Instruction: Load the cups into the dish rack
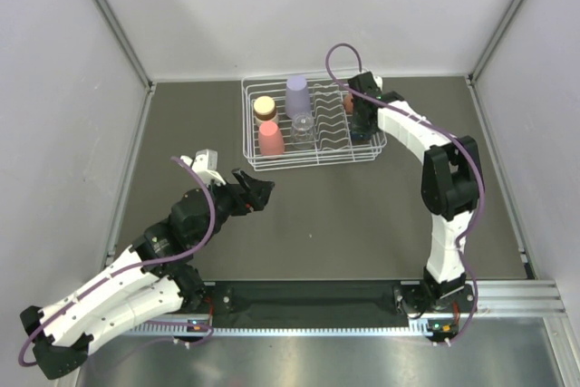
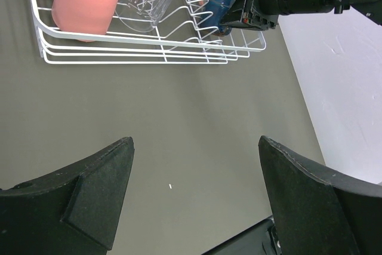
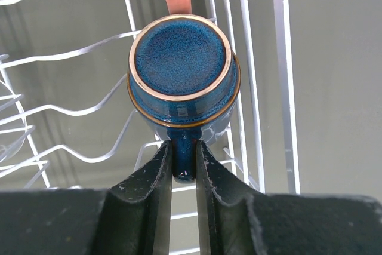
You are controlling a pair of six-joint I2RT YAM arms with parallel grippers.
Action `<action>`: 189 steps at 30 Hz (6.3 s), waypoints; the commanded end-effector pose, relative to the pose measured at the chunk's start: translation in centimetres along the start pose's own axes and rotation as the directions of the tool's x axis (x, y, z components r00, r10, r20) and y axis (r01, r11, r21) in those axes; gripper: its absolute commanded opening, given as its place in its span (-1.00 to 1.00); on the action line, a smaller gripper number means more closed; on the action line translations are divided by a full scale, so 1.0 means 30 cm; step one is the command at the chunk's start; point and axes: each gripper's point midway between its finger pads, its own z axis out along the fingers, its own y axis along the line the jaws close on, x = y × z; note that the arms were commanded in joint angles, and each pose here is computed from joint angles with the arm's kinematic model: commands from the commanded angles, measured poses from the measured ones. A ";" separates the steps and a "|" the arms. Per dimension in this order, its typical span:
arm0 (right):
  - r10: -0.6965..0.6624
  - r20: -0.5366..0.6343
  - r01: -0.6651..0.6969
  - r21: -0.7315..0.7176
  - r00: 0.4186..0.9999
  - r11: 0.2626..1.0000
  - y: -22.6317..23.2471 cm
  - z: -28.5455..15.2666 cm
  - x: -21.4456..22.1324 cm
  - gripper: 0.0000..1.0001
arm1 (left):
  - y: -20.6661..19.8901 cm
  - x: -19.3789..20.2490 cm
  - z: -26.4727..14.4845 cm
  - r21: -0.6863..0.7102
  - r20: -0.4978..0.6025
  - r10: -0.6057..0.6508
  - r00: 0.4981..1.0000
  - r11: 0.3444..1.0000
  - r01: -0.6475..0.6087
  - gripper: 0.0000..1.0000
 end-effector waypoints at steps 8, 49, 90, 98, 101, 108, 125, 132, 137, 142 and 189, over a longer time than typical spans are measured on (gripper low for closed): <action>0.032 0.205 -0.031 -0.006 0.978 0.999 -0.022 -0.094 -0.104 -1.00 | -0.040 -0.028 0.017 0.035 0.032 -0.012 0.999 0.999 0.011 0.80; 0.002 0.449 0.048 -0.101 0.893 0.994 0.021 -0.030 -0.025 -1.00 | -0.006 -0.011 0.024 0.004 0.026 -0.008 1.000 1.000 0.008 0.80; 0.020 0.413 0.004 -0.056 0.911 0.998 0.009 -0.238 -0.144 0.24 | -0.002 0.007 0.034 0.007 0.012 -0.006 1.000 1.000 0.006 0.80; 0.001 0.439 0.032 -0.067 0.899 0.997 0.052 -0.214 -0.260 0.27 | 0.004 -0.017 0.025 0.000 0.036 0.009 0.999 1.000 -0.009 0.81; -0.009 0.436 0.043 -0.068 0.900 0.997 0.065 -0.175 -0.294 0.29 | 0.004 -0.020 0.027 -0.002 0.039 0.017 0.999 1.000 -0.017 0.81; -0.045 0.416 0.066 -0.036 0.908 0.997 0.052 -0.082 -0.328 0.40 | 0.007 -0.017 0.034 -0.006 0.034 0.025 0.999 1.000 -0.025 0.81; -0.130 0.427 0.146 -0.004 0.895 0.989 0.002 0.026 -0.360 0.46 | 0.027 0.000 0.040 -0.022 0.019 0.028 0.999 0.999 -0.028 0.82; -0.135 0.428 0.157 -0.017 0.894 0.987 0.006 0.077 -0.374 0.39 | 0.035 0.000 0.044 -0.032 0.017 0.033 0.999 0.999 -0.032 0.82; -0.144 0.433 0.165 -0.011 0.890 0.986 0.006 0.104 -0.393 0.35 | 0.041 0.007 0.049 -0.038 0.010 0.035 0.999 0.999 -0.035 0.82; -0.141 0.436 0.161 -0.009 0.889 0.987 -0.001 0.109 -0.406 0.25 | 0.044 0.005 0.051 -0.038 0.012 0.035 0.999 0.999 -0.034 0.82; -0.152 0.214 0.159 -0.012 0.965 0.987 0.002 0.135 -0.380 -0.88 | 0.050 0.044 0.073 -0.023 -0.038 0.011 0.999 1.000 -0.011 0.82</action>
